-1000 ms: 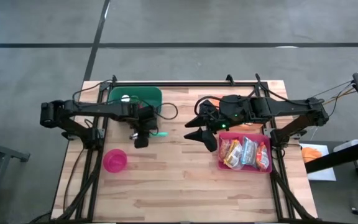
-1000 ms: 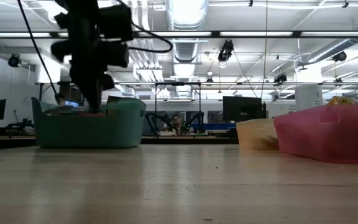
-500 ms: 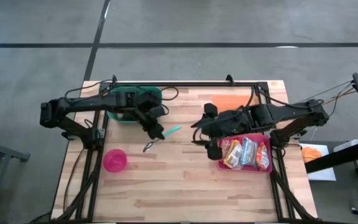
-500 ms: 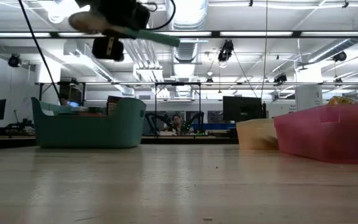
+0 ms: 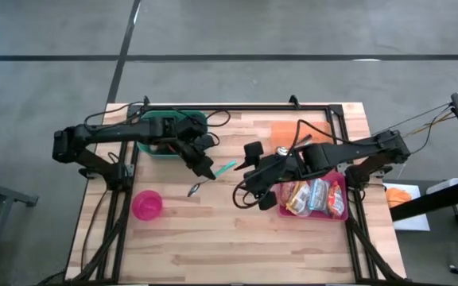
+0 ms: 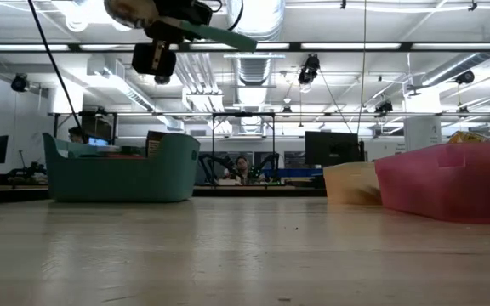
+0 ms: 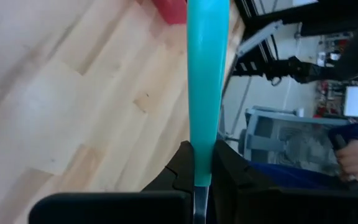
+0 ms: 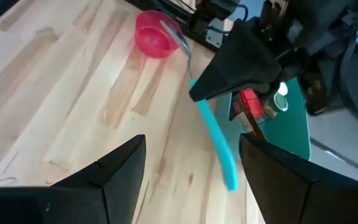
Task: Pick & Place Food Item
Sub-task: Put the light blue spoon into the orange bin
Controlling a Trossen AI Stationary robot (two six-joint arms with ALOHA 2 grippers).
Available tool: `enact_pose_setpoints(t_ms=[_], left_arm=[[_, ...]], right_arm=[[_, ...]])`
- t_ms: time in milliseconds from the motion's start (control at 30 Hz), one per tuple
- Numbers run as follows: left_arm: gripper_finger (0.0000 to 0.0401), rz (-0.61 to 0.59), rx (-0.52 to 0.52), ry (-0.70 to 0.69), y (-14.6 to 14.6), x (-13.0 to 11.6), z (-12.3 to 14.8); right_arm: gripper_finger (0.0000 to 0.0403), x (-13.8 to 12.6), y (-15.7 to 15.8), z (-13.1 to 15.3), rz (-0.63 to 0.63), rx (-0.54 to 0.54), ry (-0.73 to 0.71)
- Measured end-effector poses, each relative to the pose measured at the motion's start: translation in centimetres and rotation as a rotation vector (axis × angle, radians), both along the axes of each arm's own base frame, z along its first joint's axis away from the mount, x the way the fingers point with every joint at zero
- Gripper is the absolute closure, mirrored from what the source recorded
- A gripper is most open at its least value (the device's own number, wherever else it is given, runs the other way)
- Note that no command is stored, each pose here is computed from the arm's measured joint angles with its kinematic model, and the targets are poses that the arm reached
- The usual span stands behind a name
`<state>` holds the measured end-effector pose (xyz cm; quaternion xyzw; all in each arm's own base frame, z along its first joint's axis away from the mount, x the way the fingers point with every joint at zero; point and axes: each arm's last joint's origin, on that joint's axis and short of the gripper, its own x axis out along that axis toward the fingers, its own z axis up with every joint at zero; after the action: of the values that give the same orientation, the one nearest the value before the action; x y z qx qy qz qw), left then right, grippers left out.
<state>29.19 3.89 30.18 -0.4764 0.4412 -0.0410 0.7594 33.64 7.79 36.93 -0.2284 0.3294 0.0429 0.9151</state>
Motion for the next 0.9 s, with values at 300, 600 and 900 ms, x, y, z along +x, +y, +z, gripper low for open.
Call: enact_pose_setpoints(t_ms=[300, 600, 900], left_arm=[[0.0383, -0.062, -0.089, -0.134, -1.7, 1.3, 1.2], [0.0383, -0.041, -0.145, -0.098, -1.7, 2.3, 0.4], [0.0383, -0.075, -0.196, -0.133, -2.0, 3.0, 0.4]], right_arm=[[0.0147, 0.7, 0.0, -0.8, 0.03, -0.055, 0.022], [0.0147, 1.0, 0.0, -1.0, 0.021, -0.079, 0.016], [0.0147, 1.0, -0.1, -1.4, 0.022, -0.088, 0.054]])
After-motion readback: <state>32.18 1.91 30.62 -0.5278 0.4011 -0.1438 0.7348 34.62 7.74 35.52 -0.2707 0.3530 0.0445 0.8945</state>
